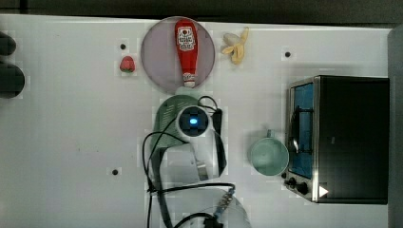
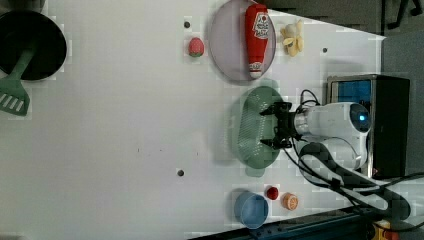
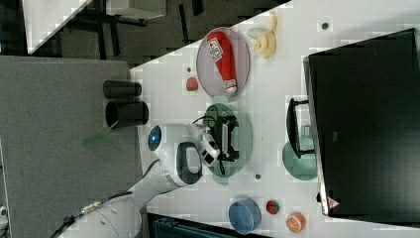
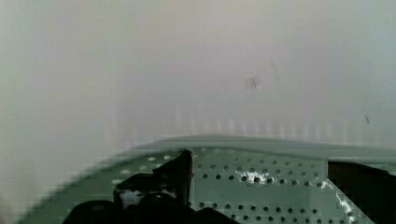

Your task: Drag strainer left to right.

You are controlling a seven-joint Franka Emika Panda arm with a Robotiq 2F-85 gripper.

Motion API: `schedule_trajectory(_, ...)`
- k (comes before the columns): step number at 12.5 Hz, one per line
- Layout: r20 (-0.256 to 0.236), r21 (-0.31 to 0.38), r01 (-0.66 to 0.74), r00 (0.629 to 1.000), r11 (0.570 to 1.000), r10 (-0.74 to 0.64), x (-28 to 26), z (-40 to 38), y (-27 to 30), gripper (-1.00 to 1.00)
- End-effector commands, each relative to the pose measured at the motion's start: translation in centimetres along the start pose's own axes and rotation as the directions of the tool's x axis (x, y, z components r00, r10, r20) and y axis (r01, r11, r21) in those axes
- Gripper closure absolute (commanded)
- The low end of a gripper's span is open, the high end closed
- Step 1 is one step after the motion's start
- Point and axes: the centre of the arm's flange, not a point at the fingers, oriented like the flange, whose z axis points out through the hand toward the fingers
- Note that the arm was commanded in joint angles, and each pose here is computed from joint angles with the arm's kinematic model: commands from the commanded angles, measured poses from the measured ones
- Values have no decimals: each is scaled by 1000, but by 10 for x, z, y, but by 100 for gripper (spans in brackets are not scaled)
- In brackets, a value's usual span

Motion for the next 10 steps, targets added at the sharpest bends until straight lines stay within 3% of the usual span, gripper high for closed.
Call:
schedule_trajectory(1,-6,31,41,999,999,-40,26,-15,-14,-100)
schedule_trajectory(10,-41,37,108,993,993,-106,105,-11,-17,-100)
